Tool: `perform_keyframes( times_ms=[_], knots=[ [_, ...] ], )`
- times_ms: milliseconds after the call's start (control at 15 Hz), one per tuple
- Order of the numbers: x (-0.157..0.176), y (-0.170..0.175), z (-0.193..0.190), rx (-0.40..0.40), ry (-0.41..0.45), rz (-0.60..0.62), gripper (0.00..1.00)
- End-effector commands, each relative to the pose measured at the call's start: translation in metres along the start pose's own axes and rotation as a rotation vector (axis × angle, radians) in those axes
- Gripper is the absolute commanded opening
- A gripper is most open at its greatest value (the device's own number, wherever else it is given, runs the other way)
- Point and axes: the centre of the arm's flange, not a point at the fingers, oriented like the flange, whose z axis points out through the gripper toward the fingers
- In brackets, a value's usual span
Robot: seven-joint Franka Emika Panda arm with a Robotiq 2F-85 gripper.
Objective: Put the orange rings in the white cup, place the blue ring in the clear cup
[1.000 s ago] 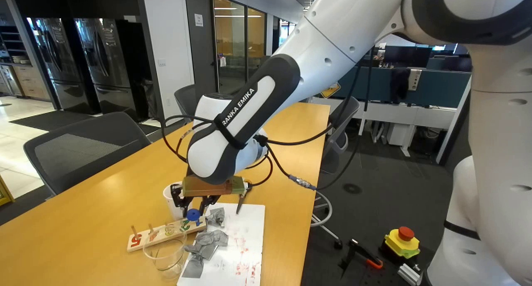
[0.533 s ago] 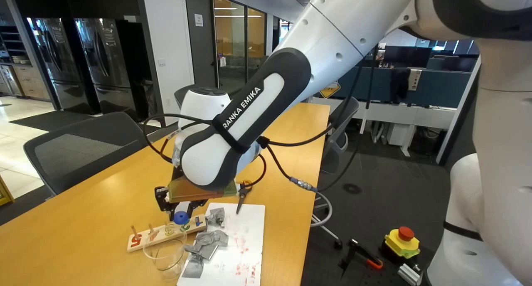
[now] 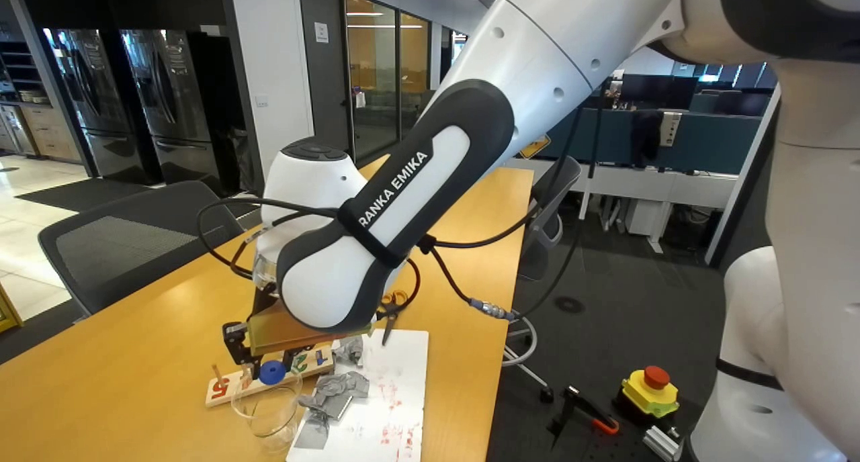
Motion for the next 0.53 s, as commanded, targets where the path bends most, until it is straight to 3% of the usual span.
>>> perform_keyframes(
  times_ms=[0, 200, 267, 333, 467],
  knots=[
    [-0.0054, -0.0155, -0.0069, 0.003, 0.022, -0.01, 0.19],
    [-0.0073, -0.0182, -0.0054, 0.002, 0.017, -0.016, 0.19],
    [-0.0076, -0.0187, -0.0049, -0.001, 0.013, -0.016, 0.68],
    [-0.0079, -0.0191, -0.0043, -0.006, 0.007, -0.024, 0.69],
    [-0.0086, -0.0188, -0.005, -0.026, -0.007, -0.037, 0.83]
  ],
)
